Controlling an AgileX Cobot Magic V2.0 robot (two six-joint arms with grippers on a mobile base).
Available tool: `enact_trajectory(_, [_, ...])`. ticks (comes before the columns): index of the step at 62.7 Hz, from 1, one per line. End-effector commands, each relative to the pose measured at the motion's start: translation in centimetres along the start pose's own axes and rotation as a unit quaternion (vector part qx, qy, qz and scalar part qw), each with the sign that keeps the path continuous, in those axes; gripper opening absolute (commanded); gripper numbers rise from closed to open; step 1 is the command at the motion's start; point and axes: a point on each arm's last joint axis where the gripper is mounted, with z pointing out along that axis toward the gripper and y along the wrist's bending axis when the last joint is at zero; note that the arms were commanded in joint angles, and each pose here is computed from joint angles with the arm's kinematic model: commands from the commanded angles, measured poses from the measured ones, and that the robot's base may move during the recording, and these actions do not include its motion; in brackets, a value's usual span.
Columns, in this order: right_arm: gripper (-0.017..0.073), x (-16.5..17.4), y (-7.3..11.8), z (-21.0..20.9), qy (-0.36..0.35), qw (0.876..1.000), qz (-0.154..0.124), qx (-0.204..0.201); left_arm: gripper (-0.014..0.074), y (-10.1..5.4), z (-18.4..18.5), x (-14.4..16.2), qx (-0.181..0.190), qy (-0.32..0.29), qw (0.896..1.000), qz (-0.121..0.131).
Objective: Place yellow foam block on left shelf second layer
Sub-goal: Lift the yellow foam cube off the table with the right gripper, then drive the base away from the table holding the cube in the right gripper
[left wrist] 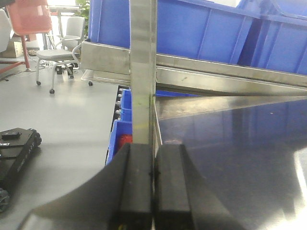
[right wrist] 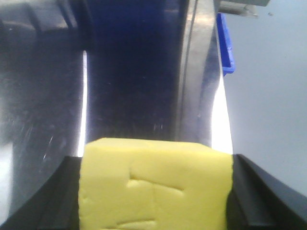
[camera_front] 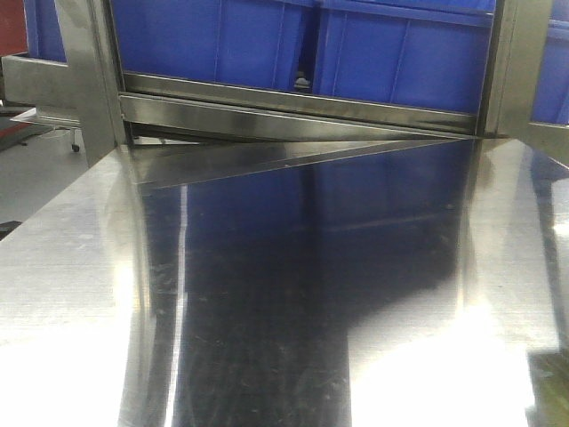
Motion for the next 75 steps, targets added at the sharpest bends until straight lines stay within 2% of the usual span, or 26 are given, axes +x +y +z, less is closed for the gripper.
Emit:
enact_trajectory(1, [0.0286,-0.1,-0.3,-2.5,-0.077,0.997,-0.008,-0.003,0.0136,-0.1,0.0,0.1,0.009,-0.034,0.999,-0.006])
enact_trajectory(6, [0.0286,0.9,-0.7,-4.2,-0.1,0.995,-0.013,0.002,0.0136,-0.1,0.0,0.1,0.009,-0.034,0.999,-0.006])
enact_trajectory(19, [0.0286,2.1,-1.9,-8.7,-0.172,0.982,-0.054,0.046,0.0136,-0.1,0.0,0.1,0.009,-0.034,0.999,-0.006])
enact_trajectory(33, [0.0286,2.5,-2.1,-11.5,-0.248,0.967,-0.05,0.043,0.0136,-0.1,0.0,0.1,0.009,-0.034,0.999,-0.006])
enact_trajectory(75, [0.0286,2.6,-2.1,-11.5,-0.249,0.966,-0.05,0.043,0.0136,-0.1,0.0,0.1,0.009,-0.034,0.999,-0.006])
